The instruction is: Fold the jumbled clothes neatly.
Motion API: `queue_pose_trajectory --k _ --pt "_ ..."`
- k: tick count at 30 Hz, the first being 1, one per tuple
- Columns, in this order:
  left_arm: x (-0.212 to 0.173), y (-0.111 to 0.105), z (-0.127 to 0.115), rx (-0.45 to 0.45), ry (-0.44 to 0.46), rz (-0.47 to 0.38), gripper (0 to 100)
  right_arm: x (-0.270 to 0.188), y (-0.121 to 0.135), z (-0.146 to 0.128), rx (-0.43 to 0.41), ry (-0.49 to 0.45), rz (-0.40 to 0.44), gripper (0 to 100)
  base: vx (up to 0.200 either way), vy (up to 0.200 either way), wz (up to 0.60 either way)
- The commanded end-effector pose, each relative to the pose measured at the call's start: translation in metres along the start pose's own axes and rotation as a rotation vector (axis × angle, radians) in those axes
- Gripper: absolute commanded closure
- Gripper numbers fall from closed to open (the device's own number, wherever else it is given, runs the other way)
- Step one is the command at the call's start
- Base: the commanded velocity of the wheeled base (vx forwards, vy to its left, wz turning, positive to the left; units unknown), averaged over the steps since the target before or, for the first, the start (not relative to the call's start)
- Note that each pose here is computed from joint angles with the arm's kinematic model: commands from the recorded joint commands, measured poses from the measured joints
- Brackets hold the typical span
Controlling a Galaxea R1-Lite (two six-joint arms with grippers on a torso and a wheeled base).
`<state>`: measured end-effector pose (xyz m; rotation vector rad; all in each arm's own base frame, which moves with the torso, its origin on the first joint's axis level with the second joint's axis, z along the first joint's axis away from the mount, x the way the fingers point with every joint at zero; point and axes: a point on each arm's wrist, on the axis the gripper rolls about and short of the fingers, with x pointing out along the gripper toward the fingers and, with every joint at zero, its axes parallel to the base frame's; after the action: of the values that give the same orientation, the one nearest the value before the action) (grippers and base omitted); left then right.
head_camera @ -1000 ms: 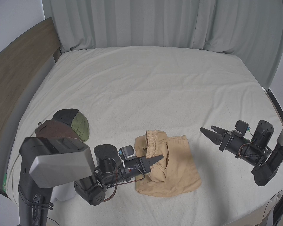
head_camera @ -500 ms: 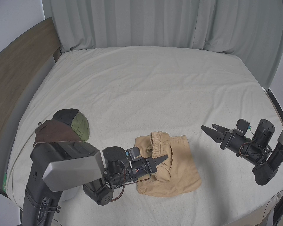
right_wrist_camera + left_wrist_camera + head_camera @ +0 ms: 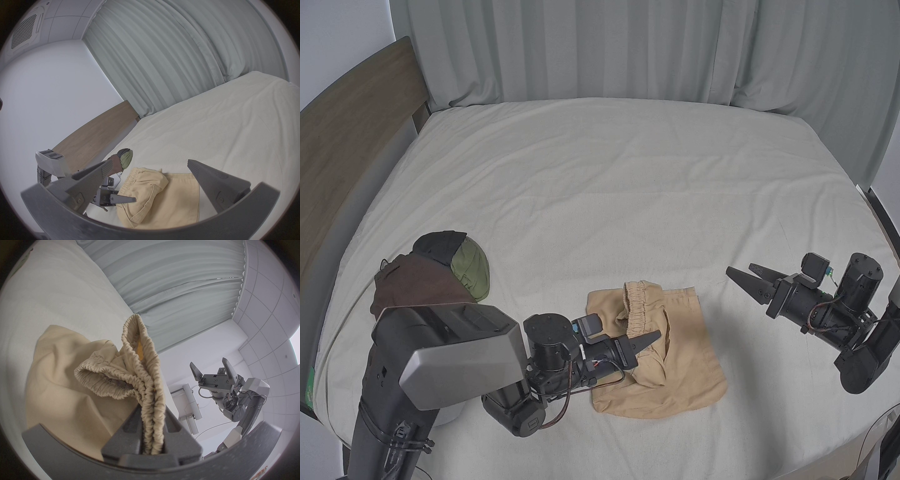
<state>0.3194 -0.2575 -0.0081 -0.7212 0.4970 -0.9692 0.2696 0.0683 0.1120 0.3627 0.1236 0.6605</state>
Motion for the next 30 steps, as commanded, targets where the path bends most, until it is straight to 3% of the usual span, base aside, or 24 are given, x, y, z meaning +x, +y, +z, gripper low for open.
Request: queue_pose_trajectory --k 1,17,18,30 --pt "0.0037 0.0009 -0.0022 0.002 0.001 -0.007 100 -0.0001 0.0002 -0.0002 0.0 0.002 0.002 0 0.0 0.0 0.0" --pt "0.0051 0.003 -0.0082 -0.003 0.016 -0.003 100 -0.0001 0.0002 -0.0002 0.0 0.002 0.002 0 0.0 0.0 0.0" --pt "0.0051 0.0035 -0.0086 -0.003 0.017 -0.002 0 -0.0001 0.0002 -0.0002 0.0 0.002 0.002 0 0.0 0.0 0.0" --pt "0.0079 0.0062 -0.0088 0.035 -0.005 0.014 0 -0.0008 -0.0023 -0.0024 0.004 0.009 -0.008 0 0.0 0.0 0.0"
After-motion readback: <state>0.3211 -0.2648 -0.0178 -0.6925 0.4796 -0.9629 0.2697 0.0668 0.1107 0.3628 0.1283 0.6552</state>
